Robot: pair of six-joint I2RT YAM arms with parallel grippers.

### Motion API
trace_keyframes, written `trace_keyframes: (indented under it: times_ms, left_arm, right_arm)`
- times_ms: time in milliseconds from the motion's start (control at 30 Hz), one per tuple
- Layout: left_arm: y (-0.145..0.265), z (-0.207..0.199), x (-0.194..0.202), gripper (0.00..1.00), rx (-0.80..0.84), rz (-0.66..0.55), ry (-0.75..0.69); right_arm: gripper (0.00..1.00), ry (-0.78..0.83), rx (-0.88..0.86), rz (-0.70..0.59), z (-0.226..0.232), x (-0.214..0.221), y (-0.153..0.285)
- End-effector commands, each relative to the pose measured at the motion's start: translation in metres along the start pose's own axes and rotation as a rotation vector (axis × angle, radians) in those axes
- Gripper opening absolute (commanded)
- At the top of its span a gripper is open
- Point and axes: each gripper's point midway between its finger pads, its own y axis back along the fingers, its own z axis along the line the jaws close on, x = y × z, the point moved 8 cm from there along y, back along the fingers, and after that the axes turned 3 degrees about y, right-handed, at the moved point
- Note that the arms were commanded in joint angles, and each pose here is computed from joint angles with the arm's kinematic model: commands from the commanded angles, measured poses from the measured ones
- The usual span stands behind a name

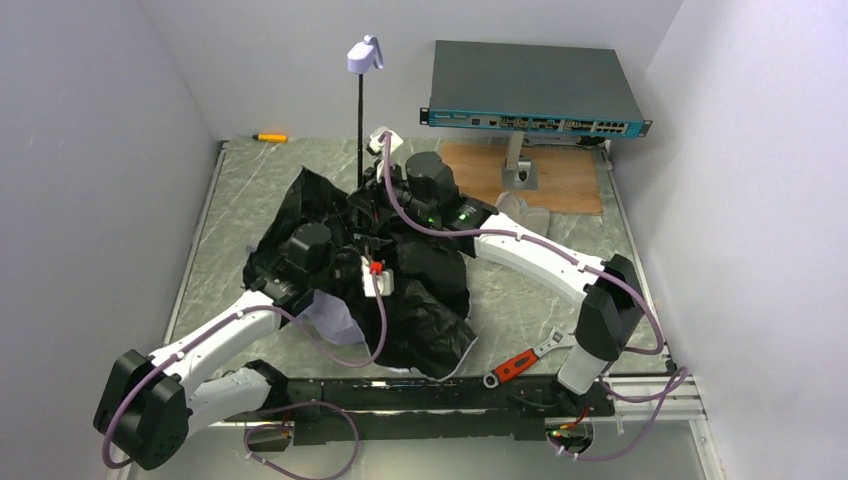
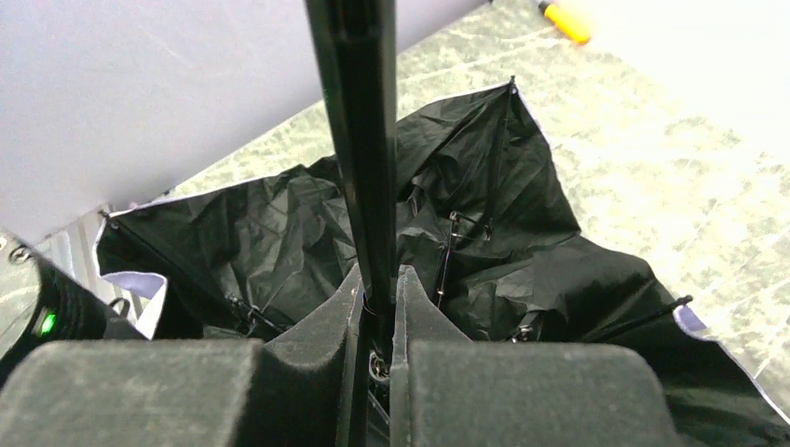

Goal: Open the umbrella

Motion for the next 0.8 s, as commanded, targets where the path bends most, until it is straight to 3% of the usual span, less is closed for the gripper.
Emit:
trace_keyframes:
  times_ms: [0,133,300,433,533,600,767]
  left_arm:
    - [-0.003,-0.051,0.013,0.74,0.207,0.048,-0.036]
    - [0.001,-0.068,0.033,0.88,0.226,0.144,-0.018]
    - [0.009,-0.071,0.041,0.9,0.163,0.186,-0.026]
    - [0.02,-0.067,0.051,0.91,-0.014,0.211,-0.022]
    - [0.029,-0.061,0.029,0.96,-0.028,0.109,0.008]
    - [0.033,-0.045,-0.005,0.99,-0.014,-0.008,0.033]
    - [0.062,-0.003,-0.082,1.0,0.01,-0.122,0.247]
  right_arm:
    - [0.0,0.03,0.02,-0.263,0.003,-0.073,0.007]
    - [0.0,0.069,0.014,-0.274,0.002,-0.076,0.009]
    - [0.0,0.079,0.012,-0.27,-0.005,-0.073,0.016]
    - [0.0,0.063,-0.016,-0.289,-0.009,-0.079,0.03]
    - [0.0,0.102,-0.016,-0.283,-0.009,-0.078,0.037]
    - [0.0,0.129,-0.025,-0.269,-0.009,-0.071,0.038]
    - [0.0,0.168,-0.075,-0.259,-0.01,-0.051,0.044]
